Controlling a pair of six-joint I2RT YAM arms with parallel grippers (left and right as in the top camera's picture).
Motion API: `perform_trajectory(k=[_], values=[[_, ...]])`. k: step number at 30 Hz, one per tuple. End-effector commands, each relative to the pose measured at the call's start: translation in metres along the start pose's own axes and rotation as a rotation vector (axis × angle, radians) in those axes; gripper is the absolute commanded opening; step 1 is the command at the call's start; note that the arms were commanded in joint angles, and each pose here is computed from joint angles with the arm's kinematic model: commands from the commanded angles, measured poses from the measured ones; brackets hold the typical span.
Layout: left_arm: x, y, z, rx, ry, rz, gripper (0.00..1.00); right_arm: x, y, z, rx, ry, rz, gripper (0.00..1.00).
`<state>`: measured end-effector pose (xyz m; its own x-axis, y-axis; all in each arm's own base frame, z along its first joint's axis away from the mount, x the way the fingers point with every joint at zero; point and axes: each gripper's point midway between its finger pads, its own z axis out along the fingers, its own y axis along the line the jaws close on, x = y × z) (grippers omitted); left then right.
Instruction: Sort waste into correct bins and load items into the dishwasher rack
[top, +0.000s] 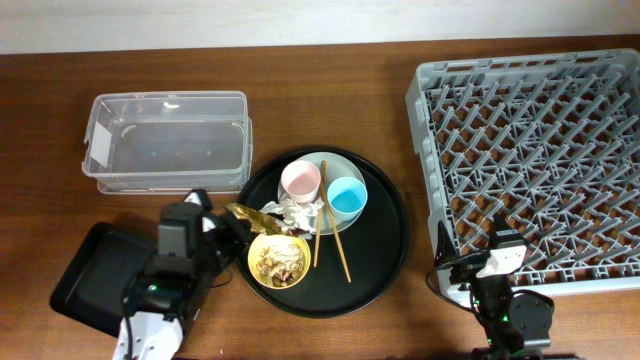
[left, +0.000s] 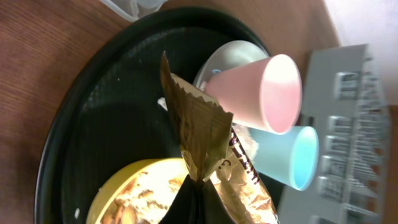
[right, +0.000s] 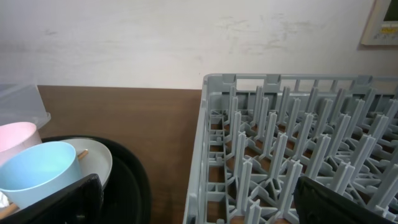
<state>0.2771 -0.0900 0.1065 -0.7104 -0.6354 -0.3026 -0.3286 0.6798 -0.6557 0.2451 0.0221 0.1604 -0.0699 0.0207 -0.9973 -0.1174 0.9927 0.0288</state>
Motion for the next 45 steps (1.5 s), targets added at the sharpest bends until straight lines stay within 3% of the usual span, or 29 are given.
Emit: perform_trajectory(k=[1,2,3,4,5,6,9,12,16,17,18,23,30,37,41,45], values=[[-0.005,0.002,0.009,-0.037,-0.050,0.056,0.21,0.002,0.000,0.000,-0.001,0.002,0.002,0.99],[-0.007,-0.001,0.010,-0.026,-0.056,0.060,0.26,0.002,0.000,0.000,-0.001,0.002,0.002,0.99],[-0.009,-0.003,0.011,-0.019,-0.063,0.063,0.38,0.002,0.000,0.000,-0.001,0.002,0.002,0.99],[-0.011,-0.006,0.010,-0.009,-0.072,0.066,0.60,0.002,0.000,0.000,-0.001,0.002,0.002,0.99],[-0.014,-0.010,0.010,0.006,-0.084,0.085,0.75,0.002,0.000,0.000,-0.002,0.002,0.002,0.99],[-0.017,-0.014,0.009,0.021,-0.098,0.106,0.84,0.002,0.000,0.000,-0.001,0.002,0.002,0.99],[-0.030,-0.031,-0.001,0.031,-0.124,0.193,0.86,0.002,0.000,0.000,-0.001,0.002,0.002,0.99],[-0.046,-0.019,-0.028,-0.168,-0.142,0.242,0.67,0.002,0.000,0.000,-0.001,0.002,0.002,0.99],[-0.050,0.014,-0.068,-0.446,-0.115,0.319,0.23,0.002,0.000,0.000,-0.001,0.002,0.002,0.99],[-0.048,0.026,-0.076,-0.515,-0.106,0.321,0.06,0.002,0.000,0.000,-0.001,0.002,0.002,0.99],[-0.045,0.037,-0.082,-0.572,-0.091,0.324,0.00,0.002,0.000,0.000,-0.001,0.002,0.002,0.99],[-0.009,0.092,-0.082,-0.734,0.050,0.316,0.00,0.002,0.000,0.000,-0.001,0.002,0.002,0.99],[0.011,0.124,-0.059,-0.751,0.075,0.311,0.00,0.002,0.000,0.000,-0.001,0.002,0.002,0.99],[0.009,0.136,-0.048,-0.751,0.056,0.277,0.00,0.002,0.000,0.000,-0.001,0.002,0.002,0.99],[0.004,0.121,-0.021,-0.631,0.097,0.330,0.01,0.002,0.000,0.000,-0.001,0.002,0.002,0.99],[0.004,0.124,-0.007,-0.632,0.120,0.330,0.03,0.002,0.000,0.000,-0.001,0.002,0.002,0.99]])
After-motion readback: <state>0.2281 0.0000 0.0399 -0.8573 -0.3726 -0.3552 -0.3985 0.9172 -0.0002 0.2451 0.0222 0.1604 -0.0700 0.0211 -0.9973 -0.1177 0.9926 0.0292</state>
